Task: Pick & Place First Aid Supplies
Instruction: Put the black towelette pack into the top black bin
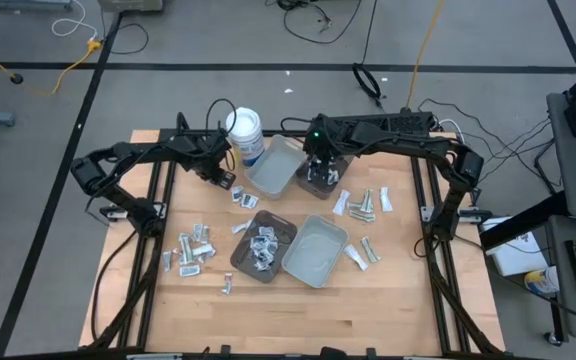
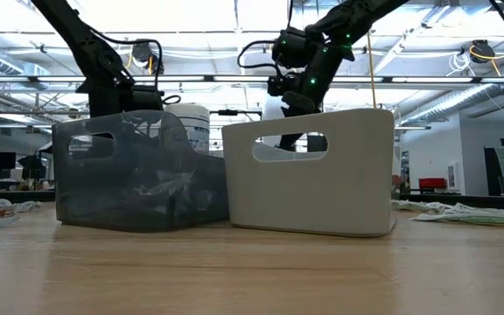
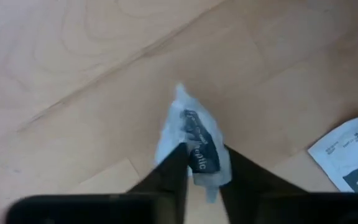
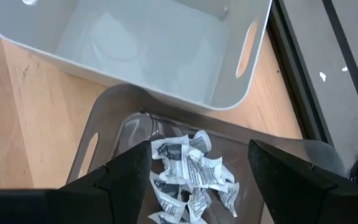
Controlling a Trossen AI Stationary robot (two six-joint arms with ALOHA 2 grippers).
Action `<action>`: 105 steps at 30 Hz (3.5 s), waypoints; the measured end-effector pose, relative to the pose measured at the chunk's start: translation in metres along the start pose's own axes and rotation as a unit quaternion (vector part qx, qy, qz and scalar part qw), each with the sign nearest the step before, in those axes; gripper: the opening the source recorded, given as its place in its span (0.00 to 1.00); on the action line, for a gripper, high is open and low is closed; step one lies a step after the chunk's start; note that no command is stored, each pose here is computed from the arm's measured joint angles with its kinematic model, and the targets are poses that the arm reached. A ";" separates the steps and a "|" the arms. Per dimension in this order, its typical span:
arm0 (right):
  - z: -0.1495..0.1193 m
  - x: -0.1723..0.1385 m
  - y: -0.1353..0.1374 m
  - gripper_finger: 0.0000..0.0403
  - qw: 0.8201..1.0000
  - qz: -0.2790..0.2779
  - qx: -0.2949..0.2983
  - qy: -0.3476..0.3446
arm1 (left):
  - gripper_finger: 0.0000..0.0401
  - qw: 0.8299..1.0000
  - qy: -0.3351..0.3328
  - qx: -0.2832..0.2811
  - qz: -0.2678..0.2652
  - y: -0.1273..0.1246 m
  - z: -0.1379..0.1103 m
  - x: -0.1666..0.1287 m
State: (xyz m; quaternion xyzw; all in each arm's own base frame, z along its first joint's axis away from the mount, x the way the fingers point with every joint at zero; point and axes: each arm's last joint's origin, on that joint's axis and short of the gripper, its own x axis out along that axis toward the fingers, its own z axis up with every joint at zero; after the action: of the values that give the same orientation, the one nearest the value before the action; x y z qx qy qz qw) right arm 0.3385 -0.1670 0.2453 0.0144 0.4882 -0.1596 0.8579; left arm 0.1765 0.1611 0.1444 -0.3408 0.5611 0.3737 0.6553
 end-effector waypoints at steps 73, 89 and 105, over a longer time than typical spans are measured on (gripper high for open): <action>0.035 -0.081 0.033 0.14 0.920 0.308 -0.012 -0.243 | 0.00 0.815 -0.314 0.335 -0.354 -0.152 0.025 -0.154; 0.025 -0.076 0.034 0.00 0.937 0.298 0.008 -0.184 | 0.28 0.875 -0.232 0.219 -0.365 -0.142 0.024 -0.149; 0.013 -0.033 -0.002 0.00 0.989 0.108 0.037 0.092 | 0.44 0.887 -0.195 0.213 -0.361 -0.144 0.015 -0.145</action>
State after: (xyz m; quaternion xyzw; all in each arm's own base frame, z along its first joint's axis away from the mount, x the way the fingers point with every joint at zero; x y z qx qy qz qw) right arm 0.3329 -0.1627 0.2805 0.1132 0.5542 -0.0818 0.8206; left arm 0.2960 0.0886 0.2944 -0.2926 0.3262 0.0416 0.8979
